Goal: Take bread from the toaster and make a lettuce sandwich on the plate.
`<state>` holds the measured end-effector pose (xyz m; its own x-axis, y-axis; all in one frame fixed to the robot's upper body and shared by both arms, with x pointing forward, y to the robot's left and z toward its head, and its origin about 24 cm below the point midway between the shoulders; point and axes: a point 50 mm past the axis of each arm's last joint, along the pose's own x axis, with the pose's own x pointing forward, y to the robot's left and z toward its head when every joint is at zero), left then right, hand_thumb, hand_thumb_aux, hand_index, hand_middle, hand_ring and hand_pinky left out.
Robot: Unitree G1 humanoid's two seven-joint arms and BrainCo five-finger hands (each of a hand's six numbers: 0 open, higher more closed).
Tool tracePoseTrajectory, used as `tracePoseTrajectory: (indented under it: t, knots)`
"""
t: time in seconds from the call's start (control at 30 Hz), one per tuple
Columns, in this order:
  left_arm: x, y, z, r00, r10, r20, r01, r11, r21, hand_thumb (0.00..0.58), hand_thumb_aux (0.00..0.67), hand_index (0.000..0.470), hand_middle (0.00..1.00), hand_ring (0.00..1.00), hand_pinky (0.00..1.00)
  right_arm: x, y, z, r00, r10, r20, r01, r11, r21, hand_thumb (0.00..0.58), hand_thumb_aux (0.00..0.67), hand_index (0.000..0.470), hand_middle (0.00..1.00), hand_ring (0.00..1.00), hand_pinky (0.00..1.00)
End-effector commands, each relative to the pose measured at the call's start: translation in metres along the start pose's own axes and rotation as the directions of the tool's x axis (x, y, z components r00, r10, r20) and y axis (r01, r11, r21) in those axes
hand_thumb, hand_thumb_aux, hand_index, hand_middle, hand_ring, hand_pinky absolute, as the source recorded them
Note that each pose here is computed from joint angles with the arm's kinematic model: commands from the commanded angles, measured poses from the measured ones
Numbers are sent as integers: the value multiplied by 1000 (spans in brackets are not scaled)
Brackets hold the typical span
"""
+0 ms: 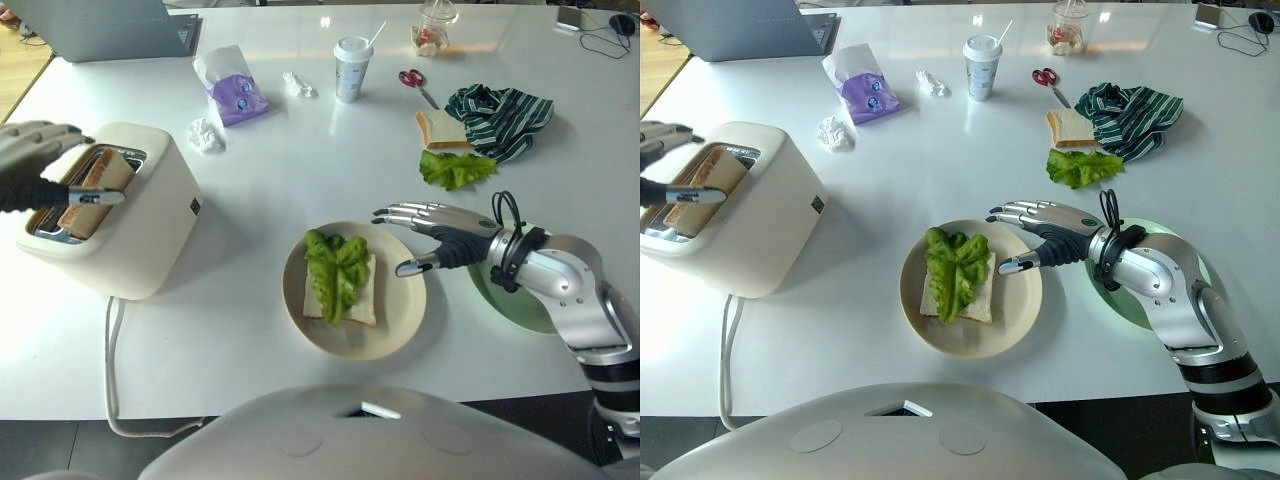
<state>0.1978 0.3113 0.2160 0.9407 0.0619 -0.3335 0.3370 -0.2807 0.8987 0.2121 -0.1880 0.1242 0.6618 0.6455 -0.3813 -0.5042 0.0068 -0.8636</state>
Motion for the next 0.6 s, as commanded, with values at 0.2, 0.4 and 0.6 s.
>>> tracePoseTrajectory:
  t: [0.2,0.4,0.6]
  knots:
    - [1,-9,-2,998,-56,-15,55,998,-13,574,602,422,0,0,0,-2,-10,-3,1000,-17,-17,17,999,-35,0,0,0,0,0,0]
    - [1,-2,-2,1000,1,-19,-2,1000,-28,580,670,470,918,918,918,1,-7,-6,999,-3,-33,1,998,-57,0,0,0,0,0,0]
    - [4,16,4,990,142,9,-140,984,-110,580,670,470,1000,1000,1000,2,-9,-9,999,-14,-44,11,998,-66,0,0,0,0,0,0]
